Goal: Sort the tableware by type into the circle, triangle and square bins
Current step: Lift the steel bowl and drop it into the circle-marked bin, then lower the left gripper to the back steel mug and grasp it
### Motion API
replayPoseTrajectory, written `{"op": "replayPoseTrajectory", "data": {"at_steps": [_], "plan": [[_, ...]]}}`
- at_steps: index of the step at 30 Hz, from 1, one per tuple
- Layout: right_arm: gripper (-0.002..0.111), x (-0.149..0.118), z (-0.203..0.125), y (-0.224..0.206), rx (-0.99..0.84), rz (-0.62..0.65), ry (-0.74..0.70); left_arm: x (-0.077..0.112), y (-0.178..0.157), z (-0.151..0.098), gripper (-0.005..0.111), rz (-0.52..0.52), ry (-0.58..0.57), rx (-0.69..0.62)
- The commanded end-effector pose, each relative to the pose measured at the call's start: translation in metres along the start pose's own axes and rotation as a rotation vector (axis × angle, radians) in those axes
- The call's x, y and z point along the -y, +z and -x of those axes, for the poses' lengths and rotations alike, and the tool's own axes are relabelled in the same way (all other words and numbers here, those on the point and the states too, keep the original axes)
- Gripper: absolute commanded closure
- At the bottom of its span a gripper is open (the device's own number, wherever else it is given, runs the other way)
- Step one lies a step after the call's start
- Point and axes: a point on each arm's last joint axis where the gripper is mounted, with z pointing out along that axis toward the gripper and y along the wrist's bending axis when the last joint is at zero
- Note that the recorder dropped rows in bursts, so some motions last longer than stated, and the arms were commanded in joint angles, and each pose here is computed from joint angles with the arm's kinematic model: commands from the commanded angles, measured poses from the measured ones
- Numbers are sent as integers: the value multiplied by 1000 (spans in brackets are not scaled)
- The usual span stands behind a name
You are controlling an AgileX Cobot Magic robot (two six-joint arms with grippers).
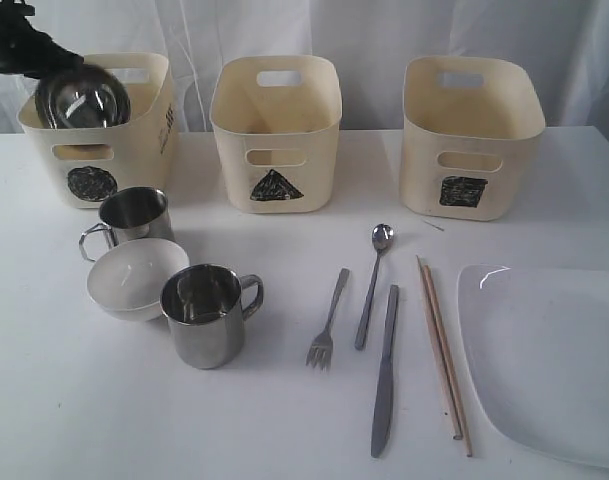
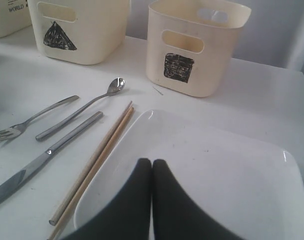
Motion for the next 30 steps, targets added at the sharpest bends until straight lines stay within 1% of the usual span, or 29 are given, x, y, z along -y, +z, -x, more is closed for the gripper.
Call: {"op": "replayPoseTrajectory", "data": {"at_steps": [1,2,3,4,5,6,7,8,9,10,12,14,17,20,24,25,30], "plan": [[108,0,-2,0,0,-5,3,-5,-17,19,49,19,-29,99],[108,0,-2,0,0,-5,3,-5,-23,23,53,12,-45,110],[108,0,-2,0,0,-5,3,-2,-37,31,64,-1,-46,115],[108,0,-2,0,0,-5,3,-2,-43,33,70,-4,-40,108],[108,0,-2,0,0,-5,3,4,-59,35,79,-34,-28,54],[108,0,-2,0,0,-5,3,7,-64,34,80,-50,-24,19],[108,0,-2,0,0,-5,3,13,-72,24,78,-90,-22,-84],[108,0,-2,0,0,-5,3,20,-77,12,73,-138,-39,-176],[108,0,-2,0,0,-5,3,25,-80,4,69,-165,-38,-218],[108,0,-2,0,0,-5,3,34,-85,-8,64,-201,-12,-254],[108,0,-2,0,0,-5,3,48,-98,-23,59,-233,7,-305],[108,0,-2,0,0,-5,3,56,-109,-35,56,-254,9,-334],[108,0,-2,0,0,-5,3,59,-107,-47,52,-261,6,-369],[108,0,-2,0,0,-5,3,63,-91,-63,47,-266,-3,-417],[108,0,-2,0,0,-5,3,66,-77,-72,47,-271,-5,-451],[108,0,-2,0,0,-5,3,67,-69,-75,47,-270,-9,-451],[108,0,-2,0,0,-5,3,70,-52,-80,47,-275,-55,-419]]}}
